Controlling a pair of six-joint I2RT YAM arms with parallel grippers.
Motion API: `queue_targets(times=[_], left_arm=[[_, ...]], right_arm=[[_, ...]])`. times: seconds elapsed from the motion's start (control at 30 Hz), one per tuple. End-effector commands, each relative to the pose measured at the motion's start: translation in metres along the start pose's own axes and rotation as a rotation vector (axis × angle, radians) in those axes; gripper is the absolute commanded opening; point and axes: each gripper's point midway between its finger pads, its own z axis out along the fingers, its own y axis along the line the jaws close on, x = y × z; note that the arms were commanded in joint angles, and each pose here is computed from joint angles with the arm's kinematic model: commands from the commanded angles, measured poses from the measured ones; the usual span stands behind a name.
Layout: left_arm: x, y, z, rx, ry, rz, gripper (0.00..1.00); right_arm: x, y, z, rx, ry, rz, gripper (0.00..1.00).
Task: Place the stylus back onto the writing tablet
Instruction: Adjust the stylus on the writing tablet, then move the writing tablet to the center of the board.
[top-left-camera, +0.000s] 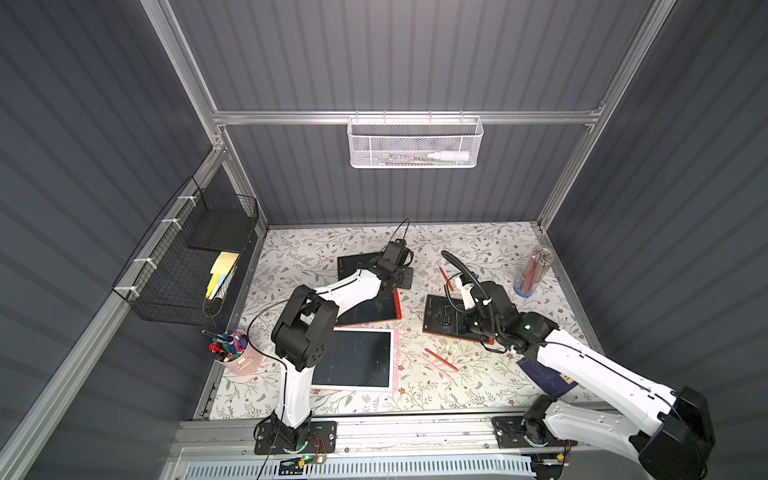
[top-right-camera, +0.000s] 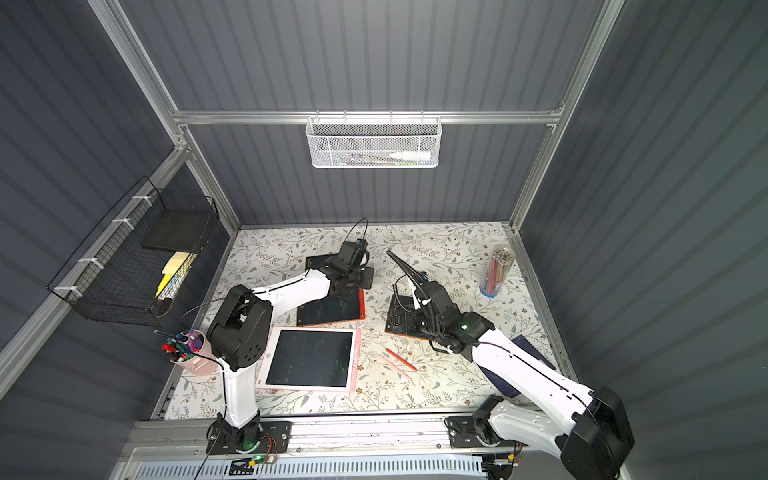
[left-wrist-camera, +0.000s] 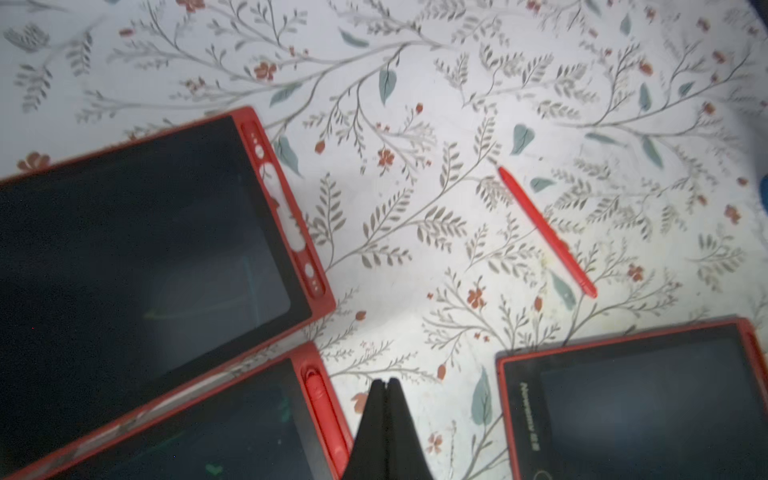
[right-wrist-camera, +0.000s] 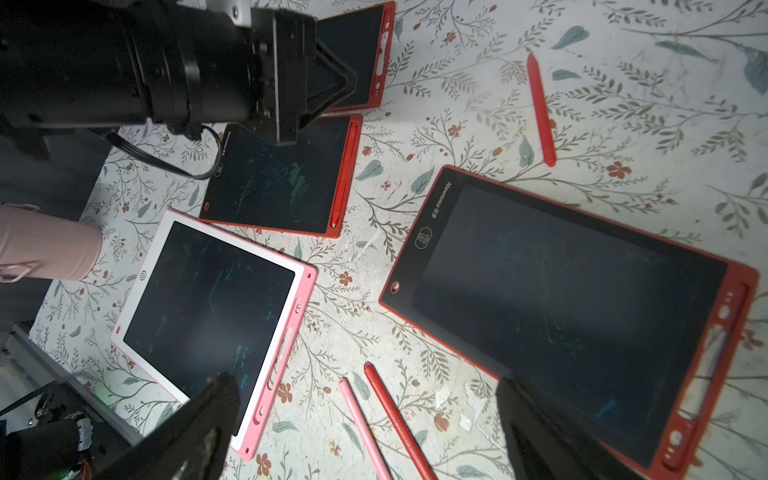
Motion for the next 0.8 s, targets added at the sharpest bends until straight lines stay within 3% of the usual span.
queue_targets(times=[0.0,0.3,0.43,0.67,0.77], left_arm=[[-0.026,0.001,-0.018,0.022,-0.053,-0.028,0.00],[-0.094,0.036,-0.080,0.100,-0.289,-0.037,0.00],[-0.128,0.038,-0.110,0.123,-0.421,0.012,0.14],[-0.173,0.029,-0.169,0.182,-0.644,0.055,0.81],[-0.181,0.025,-0.190,0.198,-0.730,0.082,0.97]], right_arm=[[-0.002,0.004,-0.011,-0.020,0.001,-0.017,0.97],[0.003,0.029,0.000,-0.142,0.063,0.062,0.94],[0.006,0.031,0.020,-0.139,0.081,0.136,0.88],[0.009,0.047,0.061,-0.148,0.150,0.211,0.85],[0.008,0.048,0.076,-0.124,0.162,0.233,0.86]])
